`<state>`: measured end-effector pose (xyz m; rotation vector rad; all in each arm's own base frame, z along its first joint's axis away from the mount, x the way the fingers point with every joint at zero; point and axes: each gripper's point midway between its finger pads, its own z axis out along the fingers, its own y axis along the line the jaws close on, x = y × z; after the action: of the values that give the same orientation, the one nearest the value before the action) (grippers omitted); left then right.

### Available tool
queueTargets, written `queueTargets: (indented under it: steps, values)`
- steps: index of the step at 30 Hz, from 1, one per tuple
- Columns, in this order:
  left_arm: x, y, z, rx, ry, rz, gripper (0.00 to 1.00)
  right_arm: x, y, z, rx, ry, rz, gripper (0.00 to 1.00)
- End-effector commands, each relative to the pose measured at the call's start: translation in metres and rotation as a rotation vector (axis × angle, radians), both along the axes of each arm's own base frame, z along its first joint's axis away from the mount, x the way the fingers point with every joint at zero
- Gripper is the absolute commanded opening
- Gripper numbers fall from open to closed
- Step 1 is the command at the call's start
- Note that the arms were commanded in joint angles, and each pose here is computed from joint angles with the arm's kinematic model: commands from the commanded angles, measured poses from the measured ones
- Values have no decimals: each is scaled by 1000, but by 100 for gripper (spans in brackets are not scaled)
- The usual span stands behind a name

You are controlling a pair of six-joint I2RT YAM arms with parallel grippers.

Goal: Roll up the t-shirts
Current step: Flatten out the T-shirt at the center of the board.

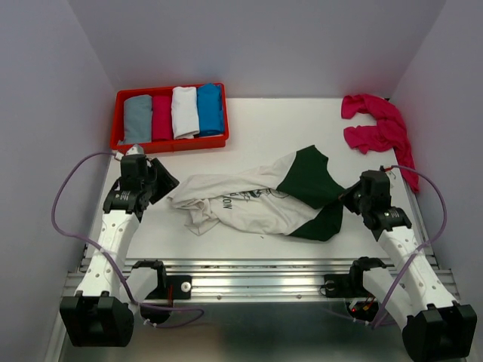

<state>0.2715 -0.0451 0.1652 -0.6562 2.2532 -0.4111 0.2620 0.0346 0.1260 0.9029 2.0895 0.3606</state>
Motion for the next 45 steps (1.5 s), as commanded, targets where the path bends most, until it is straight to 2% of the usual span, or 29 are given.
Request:
queueTargets:
  steps: [1, 5, 10, 17, 23, 29, 32, 34, 35, 36, 37, 41, 45]
  values:
    - [-11, -5, -29, -90, 91, 88, 60, 2, -3, 7, -19, -12, -10, 1]
    - [-15, 3, -44, -156, 100, 256, 59, 0, -2, 6, -15, -11, -2, 1]
    - [-8, 14, -64, -139, 115, 334, 57, -1, 2, 8, -6, -18, 15, 1]
    - [4, 11, -87, -155, 151, 348, 57, -1, 4, 8, 1, -16, 29, 1]
    - [6, 1, -97, -204, 174, 326, 64, -2, 5, 6, 4, -12, 33, 1]
    - [7, -3, -111, -229, 196, 325, 61, -2, 5, 7, 5, -12, 34, 1]
    - [8, -4, -116, -227, 217, 321, 53, -3, 5, 8, 4, -12, 33, 1]
    - [9, -6, -114, -235, 208, 314, 30, -3, 5, 8, 5, -12, 32, 1]
    - [10, -6, -112, -235, 201, 310, 10, -3, 5, 8, 4, -12, 30, 1]
    - [12, -6, -107, -235, 188, 308, 3, -3, 5, 7, 4, -10, 30, 1]
    - [13, -6, -102, -233, 183, 304, 0, -3, 5, 8, 4, -10, 30, 1]
    - [18, -2, -71, -207, 128, 290, 0, -2, 4, 12, 0, -23, 29, 1]
    - [24, 4, -26, -164, 22, 257, 0, 5, 0, 39, -30, -71, 26, 1]
